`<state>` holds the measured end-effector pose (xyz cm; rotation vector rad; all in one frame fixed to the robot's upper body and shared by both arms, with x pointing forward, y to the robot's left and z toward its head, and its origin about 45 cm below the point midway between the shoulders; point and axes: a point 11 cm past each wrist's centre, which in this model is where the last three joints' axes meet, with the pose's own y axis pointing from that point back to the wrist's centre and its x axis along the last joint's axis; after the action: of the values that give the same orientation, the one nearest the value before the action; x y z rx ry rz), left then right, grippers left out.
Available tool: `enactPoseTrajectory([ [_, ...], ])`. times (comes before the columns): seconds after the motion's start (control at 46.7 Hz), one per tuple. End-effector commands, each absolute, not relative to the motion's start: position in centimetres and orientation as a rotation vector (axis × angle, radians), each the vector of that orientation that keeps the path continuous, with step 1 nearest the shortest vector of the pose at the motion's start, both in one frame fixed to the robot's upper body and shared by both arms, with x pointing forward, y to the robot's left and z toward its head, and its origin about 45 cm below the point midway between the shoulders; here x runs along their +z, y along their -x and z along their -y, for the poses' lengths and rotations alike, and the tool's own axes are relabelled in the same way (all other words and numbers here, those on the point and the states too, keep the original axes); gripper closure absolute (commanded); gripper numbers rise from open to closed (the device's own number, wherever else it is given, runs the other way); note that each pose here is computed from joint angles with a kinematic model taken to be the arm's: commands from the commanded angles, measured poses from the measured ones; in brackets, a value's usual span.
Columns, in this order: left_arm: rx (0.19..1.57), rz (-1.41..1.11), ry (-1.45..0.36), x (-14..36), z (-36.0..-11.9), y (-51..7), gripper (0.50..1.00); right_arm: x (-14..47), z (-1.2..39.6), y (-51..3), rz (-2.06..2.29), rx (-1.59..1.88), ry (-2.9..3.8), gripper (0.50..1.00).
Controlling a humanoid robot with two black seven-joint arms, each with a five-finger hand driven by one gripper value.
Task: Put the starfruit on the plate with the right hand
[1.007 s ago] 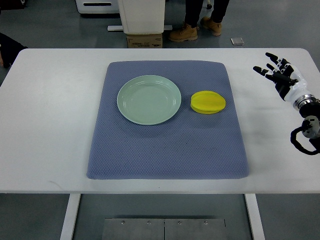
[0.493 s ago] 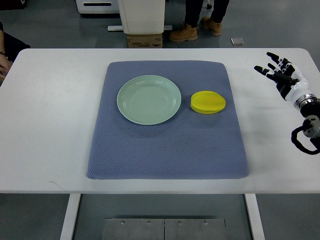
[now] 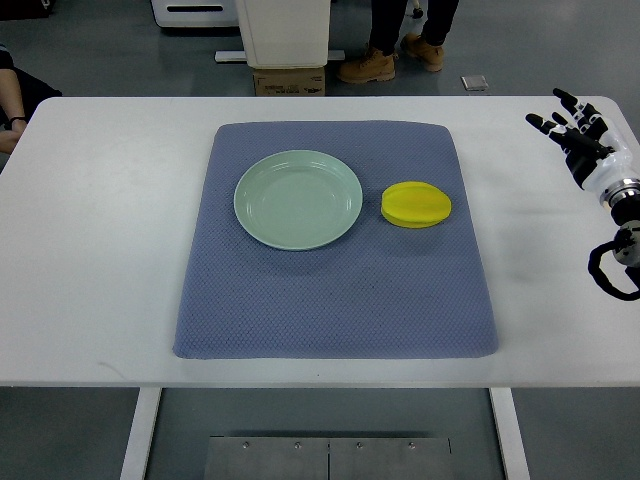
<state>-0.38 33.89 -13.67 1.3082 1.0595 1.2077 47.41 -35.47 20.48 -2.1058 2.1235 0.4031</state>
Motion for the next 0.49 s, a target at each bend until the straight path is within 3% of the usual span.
enactPoseTrajectory([
  [0.0,1.209,-1.059,-1.310,-13.67,-33.91,0.37,0.500,20.43,35.66,-47.39,-2.134,0.402,2.100,0.500],
  [0.471,1.207,-1.060,-1.309,-13.67,-33.89,0.37,0.500,20.01,35.53,-47.12,-2.121,0.414,2.111,0.500],
])
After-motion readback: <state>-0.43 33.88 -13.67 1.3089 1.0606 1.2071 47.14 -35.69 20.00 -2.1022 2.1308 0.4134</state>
